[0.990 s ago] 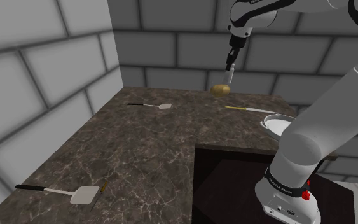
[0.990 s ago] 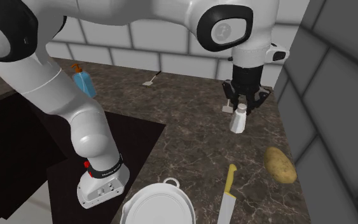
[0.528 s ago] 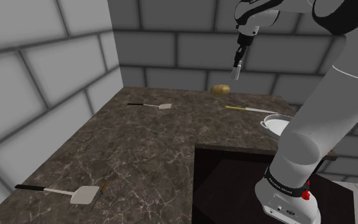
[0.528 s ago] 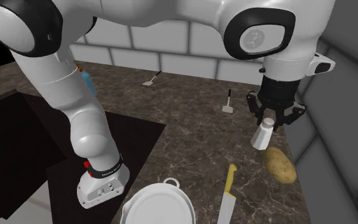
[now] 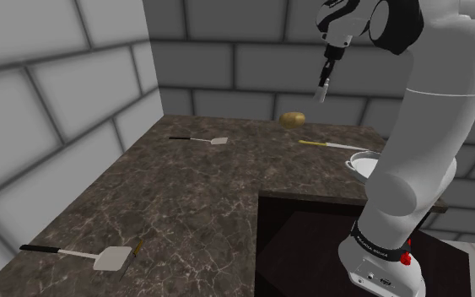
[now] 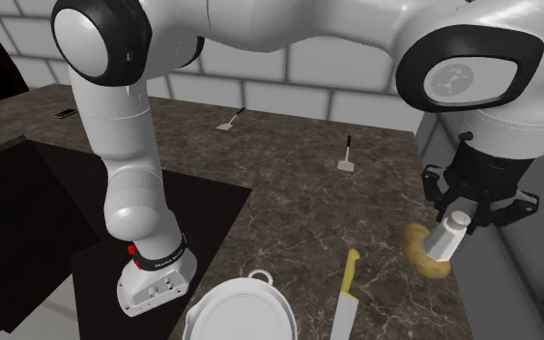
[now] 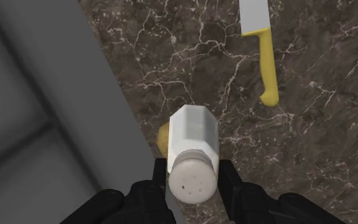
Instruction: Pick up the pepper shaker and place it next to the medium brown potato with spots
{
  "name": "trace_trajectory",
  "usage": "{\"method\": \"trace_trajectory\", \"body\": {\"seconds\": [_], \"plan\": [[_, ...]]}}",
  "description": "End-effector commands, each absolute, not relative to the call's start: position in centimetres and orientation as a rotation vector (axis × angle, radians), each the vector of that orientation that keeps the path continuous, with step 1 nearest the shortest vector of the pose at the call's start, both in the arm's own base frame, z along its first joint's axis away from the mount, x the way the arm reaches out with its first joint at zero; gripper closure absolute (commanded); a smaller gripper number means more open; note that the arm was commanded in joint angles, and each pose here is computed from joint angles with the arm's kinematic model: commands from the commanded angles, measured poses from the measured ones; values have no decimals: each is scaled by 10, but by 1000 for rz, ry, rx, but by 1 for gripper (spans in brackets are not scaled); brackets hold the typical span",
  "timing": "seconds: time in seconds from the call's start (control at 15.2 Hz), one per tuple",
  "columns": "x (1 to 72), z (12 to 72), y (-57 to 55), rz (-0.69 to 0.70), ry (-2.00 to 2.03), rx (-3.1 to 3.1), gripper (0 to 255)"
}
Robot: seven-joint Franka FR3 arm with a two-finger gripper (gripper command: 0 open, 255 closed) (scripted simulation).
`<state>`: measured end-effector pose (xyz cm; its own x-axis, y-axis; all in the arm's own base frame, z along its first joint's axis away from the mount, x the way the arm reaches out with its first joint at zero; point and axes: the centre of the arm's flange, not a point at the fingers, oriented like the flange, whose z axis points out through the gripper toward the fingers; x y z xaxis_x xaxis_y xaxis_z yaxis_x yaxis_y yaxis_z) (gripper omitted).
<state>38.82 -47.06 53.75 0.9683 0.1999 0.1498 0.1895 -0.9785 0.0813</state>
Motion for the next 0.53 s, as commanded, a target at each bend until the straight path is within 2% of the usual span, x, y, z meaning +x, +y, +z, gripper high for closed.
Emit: {"method": "trace_trajectory", "body": {"seconds": [0.0, 0.46], "plan": [[389, 527, -473, 243, 304, 3050, 255], [389, 490, -473, 243, 304, 3050, 255]]}}
